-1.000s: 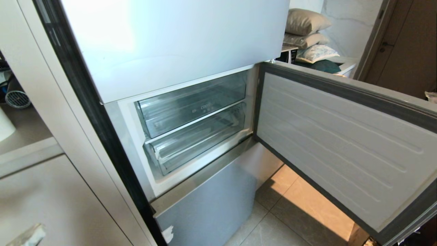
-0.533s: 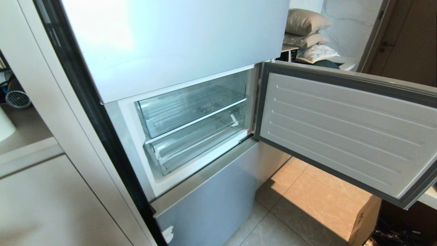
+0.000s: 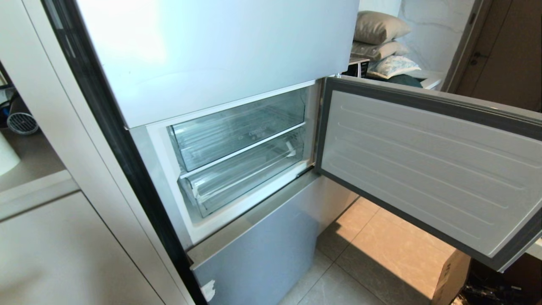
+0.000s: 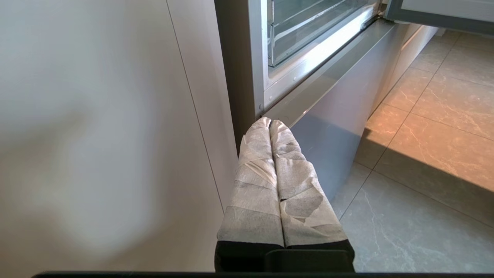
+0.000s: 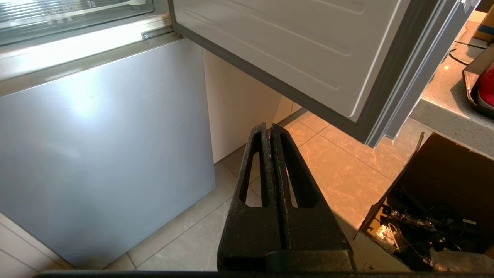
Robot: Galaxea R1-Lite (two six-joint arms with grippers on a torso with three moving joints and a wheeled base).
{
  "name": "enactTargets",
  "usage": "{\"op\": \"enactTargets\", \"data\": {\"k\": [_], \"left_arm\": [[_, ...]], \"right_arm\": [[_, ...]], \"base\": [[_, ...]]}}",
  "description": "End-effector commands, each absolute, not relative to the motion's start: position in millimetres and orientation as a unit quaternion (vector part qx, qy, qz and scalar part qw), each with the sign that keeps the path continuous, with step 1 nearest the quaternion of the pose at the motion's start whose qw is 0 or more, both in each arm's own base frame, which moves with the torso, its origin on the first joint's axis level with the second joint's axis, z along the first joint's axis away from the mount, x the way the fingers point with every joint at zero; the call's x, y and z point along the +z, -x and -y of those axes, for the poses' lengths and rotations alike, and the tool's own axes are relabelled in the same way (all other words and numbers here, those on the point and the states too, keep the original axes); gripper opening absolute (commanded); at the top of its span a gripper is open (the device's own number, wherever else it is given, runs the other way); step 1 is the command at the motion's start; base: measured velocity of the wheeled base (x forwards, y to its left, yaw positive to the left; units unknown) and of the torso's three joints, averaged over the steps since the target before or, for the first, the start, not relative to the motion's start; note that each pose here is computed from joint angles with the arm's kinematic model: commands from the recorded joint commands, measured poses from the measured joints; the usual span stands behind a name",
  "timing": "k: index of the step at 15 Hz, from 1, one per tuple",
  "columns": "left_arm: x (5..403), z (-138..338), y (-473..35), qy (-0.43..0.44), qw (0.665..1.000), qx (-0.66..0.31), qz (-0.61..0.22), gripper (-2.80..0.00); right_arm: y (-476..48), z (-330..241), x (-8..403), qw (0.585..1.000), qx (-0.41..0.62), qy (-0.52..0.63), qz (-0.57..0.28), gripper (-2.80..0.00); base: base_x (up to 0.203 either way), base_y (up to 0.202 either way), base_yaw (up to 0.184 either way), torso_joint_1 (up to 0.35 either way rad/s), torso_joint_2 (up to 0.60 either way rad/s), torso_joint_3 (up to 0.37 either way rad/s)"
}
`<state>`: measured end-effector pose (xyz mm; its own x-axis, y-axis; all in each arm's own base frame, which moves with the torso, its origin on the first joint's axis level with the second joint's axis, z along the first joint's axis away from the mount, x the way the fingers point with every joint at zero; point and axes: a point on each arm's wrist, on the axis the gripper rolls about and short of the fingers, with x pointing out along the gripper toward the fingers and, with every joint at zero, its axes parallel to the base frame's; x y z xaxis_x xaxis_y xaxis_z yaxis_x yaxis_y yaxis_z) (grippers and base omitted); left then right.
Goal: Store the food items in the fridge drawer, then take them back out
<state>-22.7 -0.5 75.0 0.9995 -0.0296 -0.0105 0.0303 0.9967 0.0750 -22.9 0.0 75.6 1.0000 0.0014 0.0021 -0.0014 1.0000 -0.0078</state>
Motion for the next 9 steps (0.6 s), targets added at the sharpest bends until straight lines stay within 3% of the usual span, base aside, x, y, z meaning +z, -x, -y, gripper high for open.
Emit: {"op": "enactTargets", "data": {"k": [1,9], "left_arm": [[74.1,0.4,22.7,-0.037,0.999,-0.015,-0.007,-2.80],[74.1,0.4,22.7,-0.037,0.999,-0.015,-0.007,-2.80]], "right_arm": [[22.8,0.0,75.6,1.000,0.002,0.004,0.001,-2.80],[22.8,0.0,75.6,1.000,0.001,0.003,0.001,-2.80]], "base": [[0.000,0.000,0.000,0.000,0.00,0.000],[0.000,0.000,0.000,0.000,0.00,0.000]]}}
